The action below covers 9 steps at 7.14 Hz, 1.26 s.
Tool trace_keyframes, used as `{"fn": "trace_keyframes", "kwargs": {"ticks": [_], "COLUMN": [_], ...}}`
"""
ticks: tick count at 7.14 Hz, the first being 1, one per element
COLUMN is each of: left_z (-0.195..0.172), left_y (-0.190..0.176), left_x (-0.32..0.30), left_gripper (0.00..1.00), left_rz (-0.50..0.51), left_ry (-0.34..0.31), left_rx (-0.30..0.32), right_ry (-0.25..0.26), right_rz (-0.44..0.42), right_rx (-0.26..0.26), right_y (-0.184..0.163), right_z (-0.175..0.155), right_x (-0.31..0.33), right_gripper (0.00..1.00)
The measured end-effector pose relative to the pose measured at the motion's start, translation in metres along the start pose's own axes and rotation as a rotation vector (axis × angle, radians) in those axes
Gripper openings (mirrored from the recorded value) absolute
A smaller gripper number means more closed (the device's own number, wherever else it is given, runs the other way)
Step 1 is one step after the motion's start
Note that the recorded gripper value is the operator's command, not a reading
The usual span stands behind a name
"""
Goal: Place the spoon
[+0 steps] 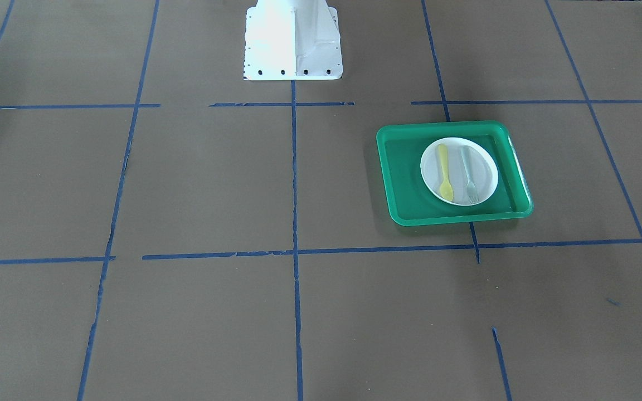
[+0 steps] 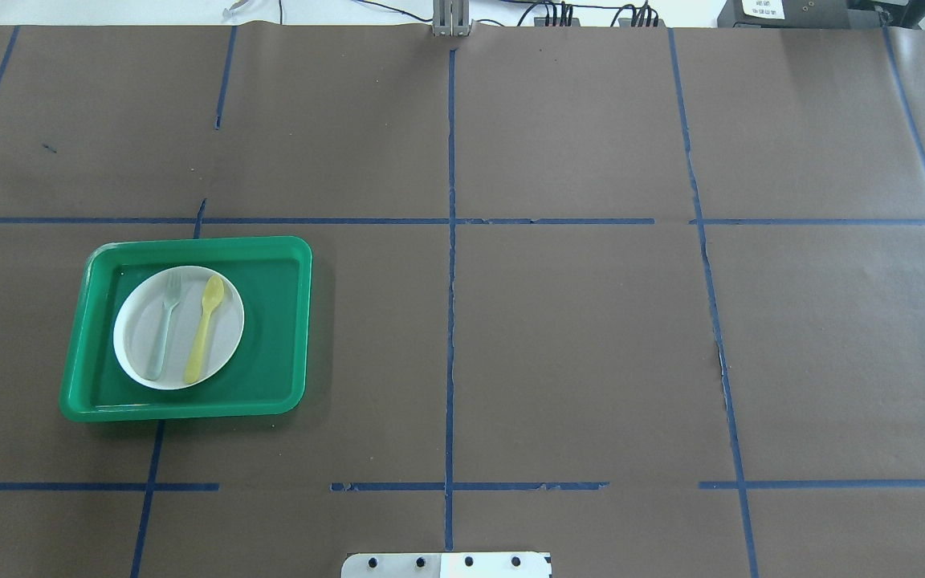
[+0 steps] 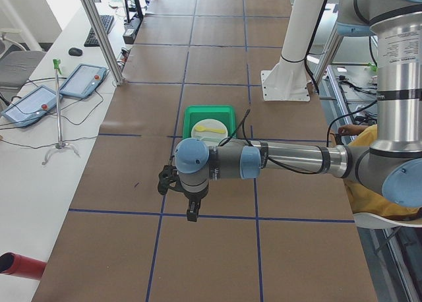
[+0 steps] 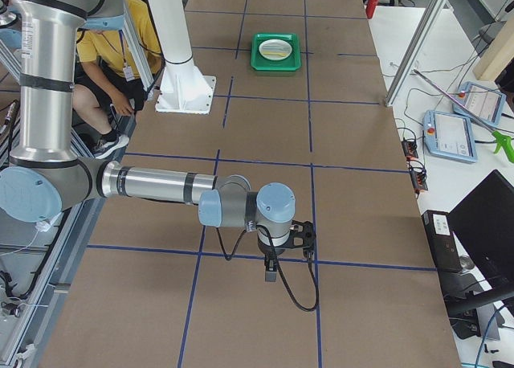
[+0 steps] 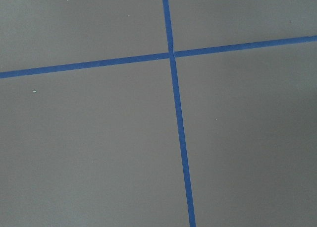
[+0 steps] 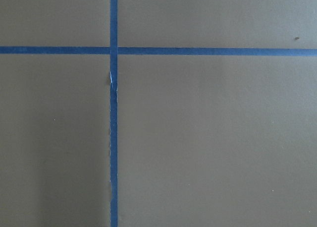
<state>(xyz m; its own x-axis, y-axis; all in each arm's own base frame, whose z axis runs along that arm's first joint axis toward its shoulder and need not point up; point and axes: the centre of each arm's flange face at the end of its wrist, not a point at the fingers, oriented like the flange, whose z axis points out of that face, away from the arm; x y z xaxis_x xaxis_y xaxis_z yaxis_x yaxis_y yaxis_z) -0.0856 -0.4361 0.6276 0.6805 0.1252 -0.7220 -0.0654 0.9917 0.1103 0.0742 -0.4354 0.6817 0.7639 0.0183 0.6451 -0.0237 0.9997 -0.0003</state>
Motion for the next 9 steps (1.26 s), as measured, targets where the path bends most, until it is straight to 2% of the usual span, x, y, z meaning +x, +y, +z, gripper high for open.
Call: {"fn": "trace_keyframes", "kwargs": {"ticks": [2,3,5,6,7,9], "left_z": [-0.003,-0.010,-0.023,-0.015,0.005,0.048], "left_y": [-0.003,-0.010,-0.027,-0.037,-0.054,-0.072], "left_x": [0.003,0.009,0.031,0.058,0.108,0.206], "left_gripper": [1.00,1.00,1.00,1.00,1.00,1.00], "left_rz": [0.010,0.047,0.167,0.161,0.127,0.069], "left_ry": [-0.002,-0.005,-0.023,-0.012,-0.003,-0.018], "left_rx": [0.008,0.038,0.156,0.165,0.147,0.153], "right_ry": [0.000,0.000,0.000,0.000,0.000,0.000], "right_rz": [0.000,0.000,0.000,-0.001,0.000,0.000], "right_rx": [0.000,0.000,0.000,0.000,0.000,0.000], "right_y": [0.000,0.000,0.000,0.000,0.000,0.000], "right_z": [0.000,0.000,0.000,0.000,0.000,0.000], "right_x": [0.000,0.000,0.000,0.000,0.000,0.000], "right_gripper": [1.00,1.00,1.00,1.00,1.00,1.00]}}
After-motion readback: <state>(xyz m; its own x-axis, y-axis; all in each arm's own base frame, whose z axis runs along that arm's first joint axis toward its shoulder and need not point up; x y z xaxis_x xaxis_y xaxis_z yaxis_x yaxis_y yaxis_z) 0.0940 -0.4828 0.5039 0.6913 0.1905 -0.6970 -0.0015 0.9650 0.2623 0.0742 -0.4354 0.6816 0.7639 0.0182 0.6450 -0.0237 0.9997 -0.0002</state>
